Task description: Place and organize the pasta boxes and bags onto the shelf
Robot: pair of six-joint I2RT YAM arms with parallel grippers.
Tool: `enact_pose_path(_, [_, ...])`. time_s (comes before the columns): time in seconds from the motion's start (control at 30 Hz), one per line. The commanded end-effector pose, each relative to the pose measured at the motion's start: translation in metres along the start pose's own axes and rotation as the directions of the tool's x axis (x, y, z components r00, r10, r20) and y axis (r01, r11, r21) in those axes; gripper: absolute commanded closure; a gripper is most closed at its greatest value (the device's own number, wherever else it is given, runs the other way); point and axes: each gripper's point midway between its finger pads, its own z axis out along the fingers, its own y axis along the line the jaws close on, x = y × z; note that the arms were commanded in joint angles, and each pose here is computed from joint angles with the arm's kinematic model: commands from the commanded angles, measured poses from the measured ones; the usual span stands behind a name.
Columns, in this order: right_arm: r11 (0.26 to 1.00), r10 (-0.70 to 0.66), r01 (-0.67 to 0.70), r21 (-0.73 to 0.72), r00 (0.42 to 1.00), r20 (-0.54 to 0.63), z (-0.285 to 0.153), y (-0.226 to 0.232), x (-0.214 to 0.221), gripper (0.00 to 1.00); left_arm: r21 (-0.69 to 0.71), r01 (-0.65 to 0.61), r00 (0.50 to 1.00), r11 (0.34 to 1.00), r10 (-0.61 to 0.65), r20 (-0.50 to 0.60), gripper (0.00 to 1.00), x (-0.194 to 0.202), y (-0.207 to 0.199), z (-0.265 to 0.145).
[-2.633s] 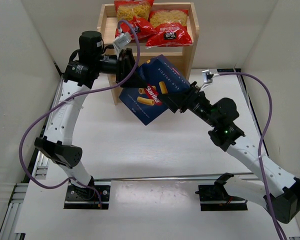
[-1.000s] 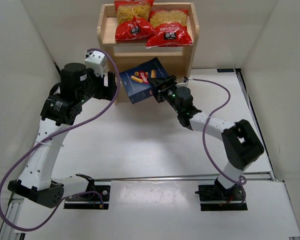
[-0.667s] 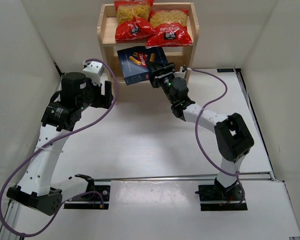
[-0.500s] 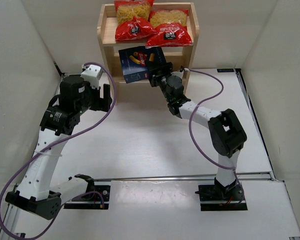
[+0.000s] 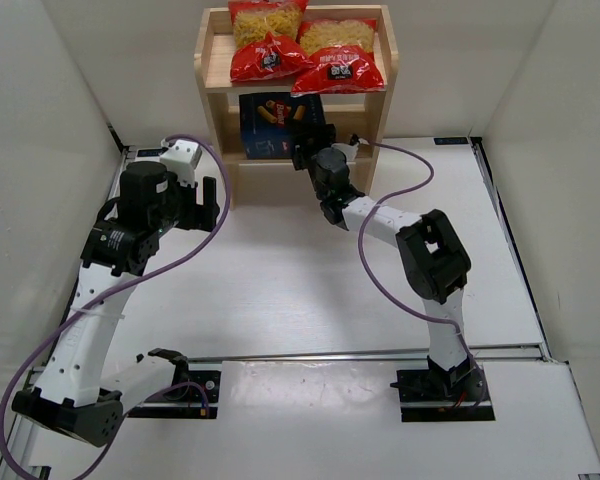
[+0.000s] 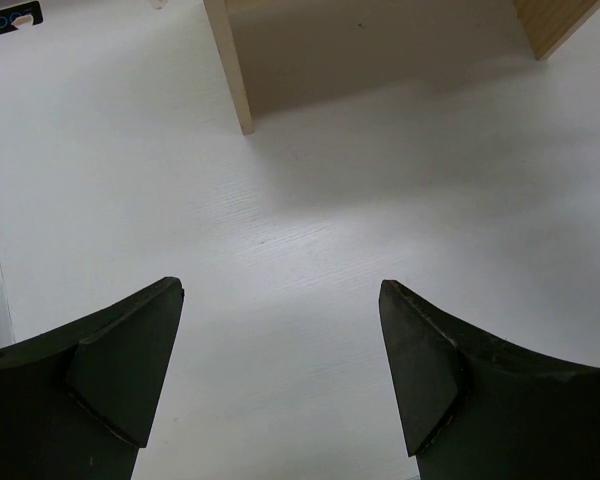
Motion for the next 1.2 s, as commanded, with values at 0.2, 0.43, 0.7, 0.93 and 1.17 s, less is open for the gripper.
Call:
enact_pose_path(0.2, [0.938,0.289,-0.261,-0.230,0.952,0.098,-0.011,0.104,-0.029,0.18,0.015,0.001,0.999,1.000,-0.001,0.034,0.09,-0.005,-0.001,-0.010])
enact_pose_path(0.43, [0.964,0.249,-0.243,-0.106,0.967,0.048,-0.028,0.100,-0.004,0.00,0.007,0.005,0.999,1.000,-0.006,0.034,0.09,-0.006,0.002,-0.012])
enact_pose_path(0.7, [0.994,0.083,-0.082,0.070,0.997,-0.006,-0.064,0.093,-0.014,0.00,0.018,0.005,0.999,1.000,-0.006,0.043,0.09,-0.008,0.000,-0.017])
enact_pose_path(0.93, [0.982,-0.019,0.051,0.180,0.984,-0.177,-0.032,0.052,-0.024,0.00,0.047,0.003,0.998,0.999,-0.006,0.055,0.09,-0.014,-0.005,-0.018])
enact_pose_path(1.17, [0.944,-0.067,0.159,0.290,0.951,-0.301,-0.035,0.027,-0.010,0.00,0.051,0.012,0.998,0.999,-0.014,0.055,0.09,-0.015,-0.003,-0.018])
